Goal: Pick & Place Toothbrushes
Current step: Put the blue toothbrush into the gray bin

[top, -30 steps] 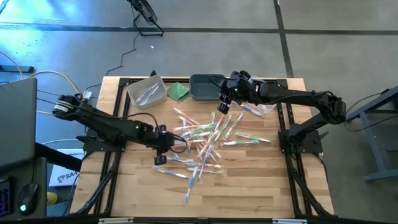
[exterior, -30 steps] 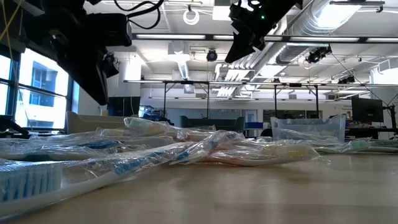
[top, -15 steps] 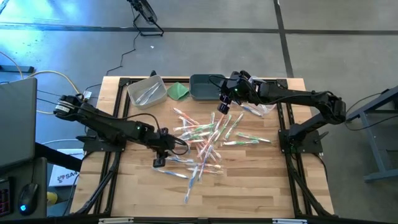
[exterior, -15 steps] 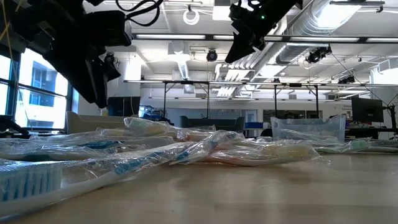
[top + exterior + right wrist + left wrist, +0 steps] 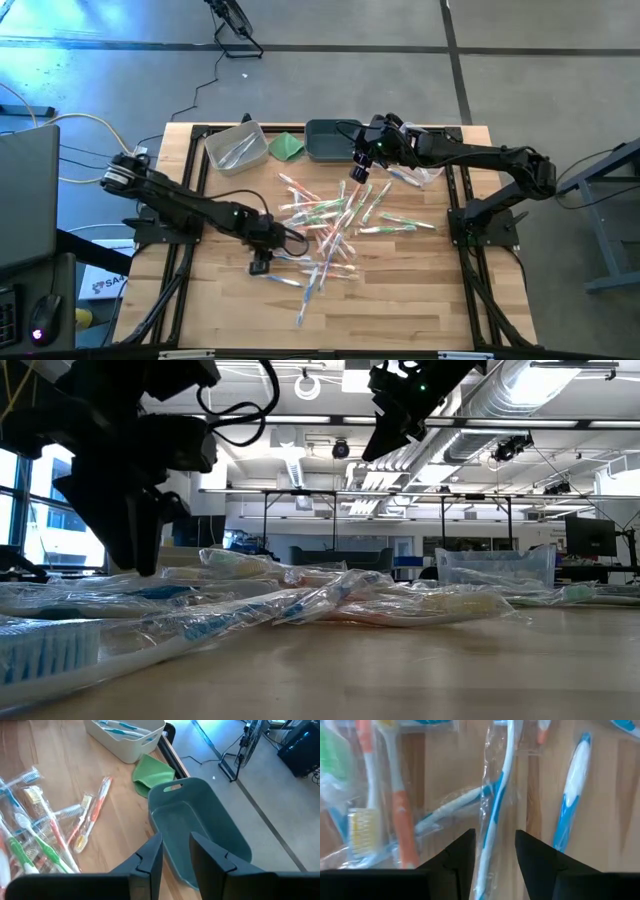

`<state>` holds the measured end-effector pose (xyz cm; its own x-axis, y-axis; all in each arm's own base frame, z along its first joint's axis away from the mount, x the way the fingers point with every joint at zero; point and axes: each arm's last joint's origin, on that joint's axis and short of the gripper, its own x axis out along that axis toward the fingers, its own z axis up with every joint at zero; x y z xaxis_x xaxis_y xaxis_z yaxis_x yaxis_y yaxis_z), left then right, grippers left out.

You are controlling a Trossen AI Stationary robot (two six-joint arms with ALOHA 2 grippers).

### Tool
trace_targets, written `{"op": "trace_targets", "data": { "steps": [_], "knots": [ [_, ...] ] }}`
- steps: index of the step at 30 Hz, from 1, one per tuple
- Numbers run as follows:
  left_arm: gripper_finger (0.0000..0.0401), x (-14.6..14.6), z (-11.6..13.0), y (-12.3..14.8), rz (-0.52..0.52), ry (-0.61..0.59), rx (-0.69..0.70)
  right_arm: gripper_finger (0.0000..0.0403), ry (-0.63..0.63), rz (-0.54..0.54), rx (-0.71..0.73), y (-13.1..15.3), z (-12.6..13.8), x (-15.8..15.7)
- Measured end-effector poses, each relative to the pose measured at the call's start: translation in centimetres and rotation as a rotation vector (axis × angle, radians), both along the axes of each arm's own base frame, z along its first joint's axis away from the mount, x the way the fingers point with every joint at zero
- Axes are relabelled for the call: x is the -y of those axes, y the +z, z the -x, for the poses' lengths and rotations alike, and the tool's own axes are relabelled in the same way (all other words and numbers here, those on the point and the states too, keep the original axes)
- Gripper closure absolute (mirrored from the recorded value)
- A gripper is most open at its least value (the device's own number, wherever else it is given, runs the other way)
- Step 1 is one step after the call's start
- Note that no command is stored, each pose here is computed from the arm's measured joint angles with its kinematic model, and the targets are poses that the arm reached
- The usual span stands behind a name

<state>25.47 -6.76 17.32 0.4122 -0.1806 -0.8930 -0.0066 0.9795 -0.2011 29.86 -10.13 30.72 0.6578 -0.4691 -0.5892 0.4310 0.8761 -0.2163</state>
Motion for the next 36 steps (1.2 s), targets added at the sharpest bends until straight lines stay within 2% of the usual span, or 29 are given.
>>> {"op": "trace_targets", "data": {
  "steps": [17, 20, 27, 33, 36],
  "knots": [
    [0.0269, 0.3, -1.0, -2.5, -0.002, 0.022, -0.067, 0.0314, 0.001, 0.002, -0.001, 0.0, 0.0, 0.0],
    [0.0292, 0.2, -1.0, -2.6, -0.004, 0.023, -0.069, 0.0314, 0.001, 0.002, -0.001, 0.0, 0.0, 0.0],
    [0.0383, 0.2, -1.0, -2.6, 0.002, 0.023, -0.075, 0.0314, 0.006, 0.008, -0.006, 0.0, 0.0, 0.0],
    [0.0373, 0.3, -0.7, -2.3, 0.039, 0.004, -0.084, 0.0314, 0.027, 0.031, -0.022, 0.0, 0.0, 0.0],
    [0.038, 0.3, -0.3, -1.4, 0.072, -0.01, -0.074, 0.0314, 0.029, 0.031, -0.023, 0.0, 0.0, 0.0]
  ]
}}
